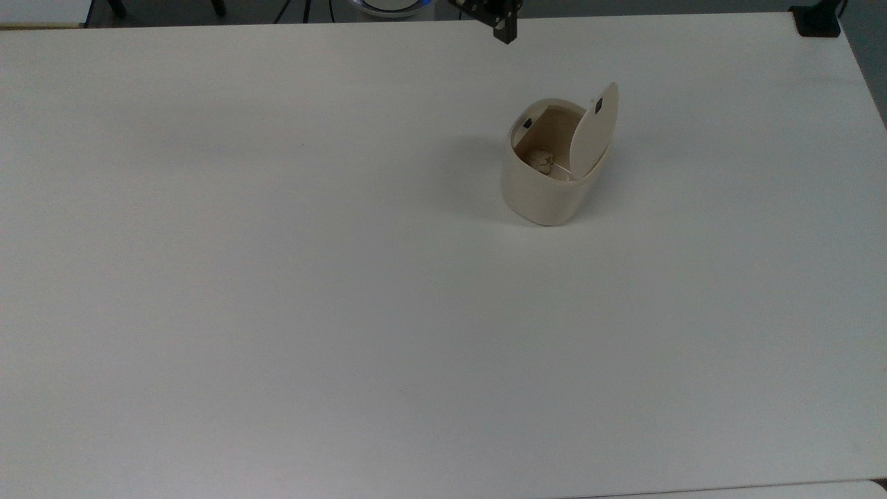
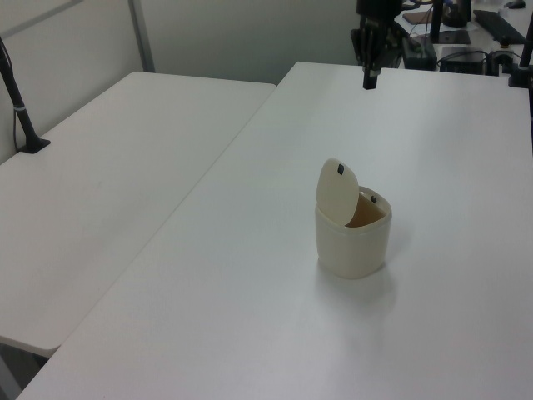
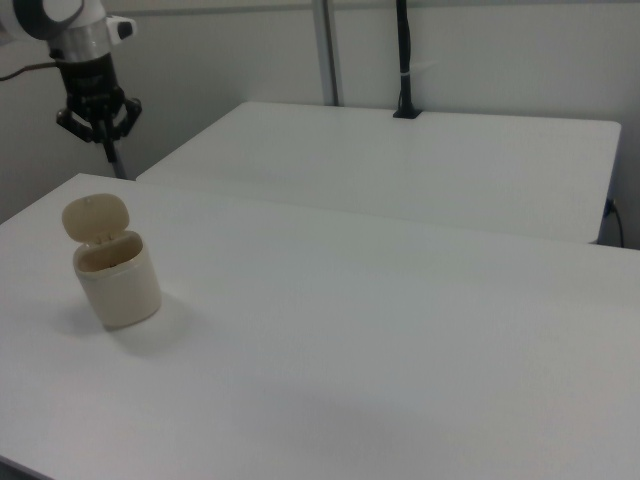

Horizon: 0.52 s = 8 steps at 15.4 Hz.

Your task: Close the trash bin

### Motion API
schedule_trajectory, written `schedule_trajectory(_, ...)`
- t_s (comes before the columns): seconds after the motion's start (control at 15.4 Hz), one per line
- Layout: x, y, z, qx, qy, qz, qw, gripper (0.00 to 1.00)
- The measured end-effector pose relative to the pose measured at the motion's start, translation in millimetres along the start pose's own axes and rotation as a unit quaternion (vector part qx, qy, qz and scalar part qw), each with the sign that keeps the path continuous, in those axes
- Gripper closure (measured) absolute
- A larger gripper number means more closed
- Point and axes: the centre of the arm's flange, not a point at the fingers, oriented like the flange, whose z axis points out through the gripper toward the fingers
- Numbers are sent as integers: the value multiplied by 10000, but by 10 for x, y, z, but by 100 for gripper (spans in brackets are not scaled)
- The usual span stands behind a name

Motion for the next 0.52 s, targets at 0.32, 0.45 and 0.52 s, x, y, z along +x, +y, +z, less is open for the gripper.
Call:
schedule_trajectory(0.32, 399, -340, 200, -87, 207, -404, 9989, 99)
schedule_trajectory(0.45, 524, -387, 365, -79, 197, -471, 9987, 99)
schedule_trajectory(0.52, 612, -426, 472, -83, 210, -515, 9984, 99)
